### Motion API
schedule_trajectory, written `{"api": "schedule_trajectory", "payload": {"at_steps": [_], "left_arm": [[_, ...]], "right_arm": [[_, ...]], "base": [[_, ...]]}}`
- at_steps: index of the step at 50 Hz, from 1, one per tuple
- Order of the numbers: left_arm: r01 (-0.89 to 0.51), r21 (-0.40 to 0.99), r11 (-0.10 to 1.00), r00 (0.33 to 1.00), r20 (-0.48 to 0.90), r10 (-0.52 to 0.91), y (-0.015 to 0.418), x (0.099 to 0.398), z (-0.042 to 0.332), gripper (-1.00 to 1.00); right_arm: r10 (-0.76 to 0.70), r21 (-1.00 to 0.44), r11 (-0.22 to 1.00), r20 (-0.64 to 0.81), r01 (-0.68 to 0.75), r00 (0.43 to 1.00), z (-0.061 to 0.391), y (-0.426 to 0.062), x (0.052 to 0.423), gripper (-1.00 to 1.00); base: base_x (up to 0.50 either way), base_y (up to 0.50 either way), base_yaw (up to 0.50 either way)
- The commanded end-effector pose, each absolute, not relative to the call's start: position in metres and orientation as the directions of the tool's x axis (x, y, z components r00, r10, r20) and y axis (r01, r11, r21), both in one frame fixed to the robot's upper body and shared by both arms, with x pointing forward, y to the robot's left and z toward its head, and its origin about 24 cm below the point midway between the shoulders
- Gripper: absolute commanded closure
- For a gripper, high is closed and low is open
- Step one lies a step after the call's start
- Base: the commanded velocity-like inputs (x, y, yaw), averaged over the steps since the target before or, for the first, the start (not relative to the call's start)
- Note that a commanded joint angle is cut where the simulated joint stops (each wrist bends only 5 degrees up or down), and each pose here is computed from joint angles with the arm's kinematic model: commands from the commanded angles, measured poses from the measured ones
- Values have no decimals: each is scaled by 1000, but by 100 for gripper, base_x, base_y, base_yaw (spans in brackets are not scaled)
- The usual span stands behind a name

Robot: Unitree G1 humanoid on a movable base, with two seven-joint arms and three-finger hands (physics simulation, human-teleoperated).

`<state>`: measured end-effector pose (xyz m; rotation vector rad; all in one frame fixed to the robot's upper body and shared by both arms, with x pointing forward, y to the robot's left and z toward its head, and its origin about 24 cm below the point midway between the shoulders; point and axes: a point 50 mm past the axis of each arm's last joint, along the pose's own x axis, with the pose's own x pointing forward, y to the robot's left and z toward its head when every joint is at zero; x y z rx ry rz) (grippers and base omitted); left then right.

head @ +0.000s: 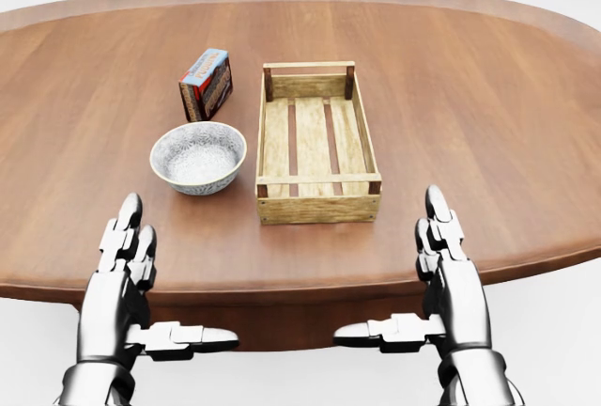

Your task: Pick up the bowl on the left and put it in the tray.

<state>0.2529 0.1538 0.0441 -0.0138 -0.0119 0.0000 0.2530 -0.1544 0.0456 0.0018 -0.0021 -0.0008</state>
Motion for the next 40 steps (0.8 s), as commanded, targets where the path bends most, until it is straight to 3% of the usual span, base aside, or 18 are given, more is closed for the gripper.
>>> {"api": "schedule_trajectory", "payload": {"at_steps": [1, 14, 28, 40], "left_arm": [[5, -79, 997, 1000, 31, -3, 165, 250, 53, -100], [-17, -114, 993, 998, 56, 23, 178, 253, 63, -100], [-67, -109, 992, 963, 254, 93, 198, 240, 112, -100], [-89, -135, 987, 931, 340, 131, 207, 235, 133, -100]], "right_arm": [[-6, 4, 1000, 25, 6, 1000, 59, -165, 250, -100], [-17, -21, 1000, 46, 18, 999, 64, -166, 249, -100], [-22, -67, 997, 236, 39, 972, 109, -170, 235, -100], [1, -104, 994, 386, 42, 922, 144, -165, 223, -100]], "base": [[0, 0, 0], [0, 0, 0], [0, 0, 0], [0, 0, 0]]}}
